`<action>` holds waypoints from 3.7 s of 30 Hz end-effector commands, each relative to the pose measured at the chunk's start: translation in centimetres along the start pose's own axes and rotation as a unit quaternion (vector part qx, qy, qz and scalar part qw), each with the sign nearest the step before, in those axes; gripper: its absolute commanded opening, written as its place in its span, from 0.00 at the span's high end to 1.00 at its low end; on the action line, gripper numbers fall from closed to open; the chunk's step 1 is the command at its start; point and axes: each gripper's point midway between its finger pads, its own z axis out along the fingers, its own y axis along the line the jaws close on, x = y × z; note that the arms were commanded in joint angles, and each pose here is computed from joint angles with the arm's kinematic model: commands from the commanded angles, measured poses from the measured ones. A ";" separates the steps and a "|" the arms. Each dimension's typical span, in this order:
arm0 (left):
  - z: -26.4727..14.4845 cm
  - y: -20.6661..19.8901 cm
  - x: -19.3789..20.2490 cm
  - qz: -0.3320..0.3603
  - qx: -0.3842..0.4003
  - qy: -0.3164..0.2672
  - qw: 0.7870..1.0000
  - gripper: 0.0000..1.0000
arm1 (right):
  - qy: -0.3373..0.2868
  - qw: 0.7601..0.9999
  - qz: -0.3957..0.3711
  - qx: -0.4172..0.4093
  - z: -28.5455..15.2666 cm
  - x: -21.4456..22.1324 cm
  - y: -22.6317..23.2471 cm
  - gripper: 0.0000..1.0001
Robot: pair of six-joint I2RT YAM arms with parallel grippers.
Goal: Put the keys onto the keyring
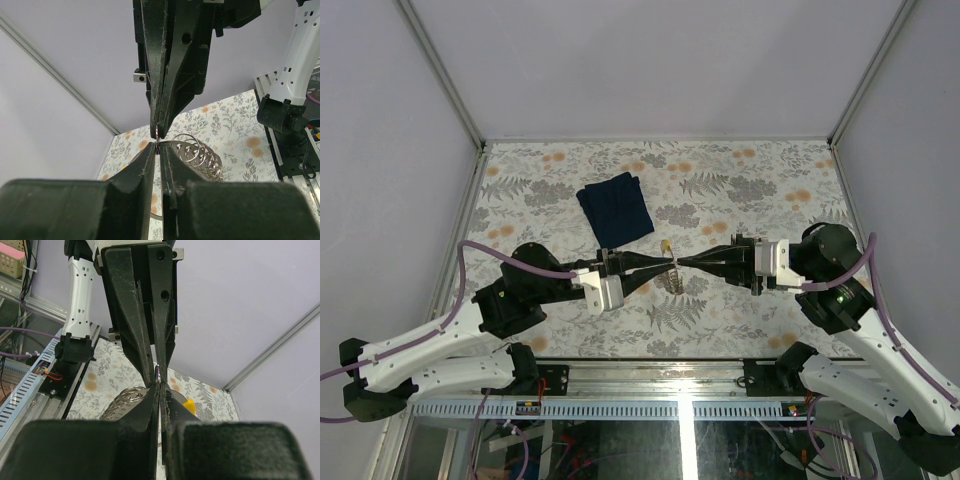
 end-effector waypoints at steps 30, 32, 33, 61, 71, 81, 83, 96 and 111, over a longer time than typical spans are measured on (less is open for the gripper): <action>0.0 2.2 -2.1 -0.021 -0.036 0.002 0.999 1.00 | 0.010 0.997 -0.046 0.058 -1.2 -2.1 -1.6 0.40; -0.3 2.6 -1.6 -0.033 -0.054 0.011 0.998 1.00 | 0.026 0.994 -0.058 0.089 -1.9 -2.3 -2.4 0.33; -0.4 2.6 -1.4 -0.036 -0.058 0.013 0.998 1.00 | 0.033 0.993 -0.063 0.098 -2.2 -2.4 -2.6 0.25; 0.6 2.7 2.3 -0.088 -0.094 0.054 0.990 1.00 | 0.075 0.974 -0.186 0.104 -5.0 -5.8 -2.7 0.01; 1.4 2.8 2.8 -0.088 -0.089 0.063 0.990 1.00 | 0.066 0.972 -0.192 0.115 -5.2 -5.5 -2.4 0.01; 1.6 2.7 3.0 -0.089 -0.088 0.064 0.990 1.00 | 0.056 0.973 -0.188 0.118 -5.2 -6.2 -2.5 0.01; 1.5 2.7 3.0 -0.090 -0.089 0.064 0.990 1.00 | 0.057 0.975 -0.183 0.113 -5.0 -5.9 -2.4 0.01; 1.5 2.6 3.3 -0.090 -0.089 0.067 0.990 1.00 | 0.029 0.974 -0.186 0.124 -5.0 -7.0 -2.3 0.01; 1.6 2.5 3.6 -0.091 -0.089 0.068 0.990 1.00 | 0.032 0.976 -0.175 0.122 -4.8 -6.6 -2.4 0.01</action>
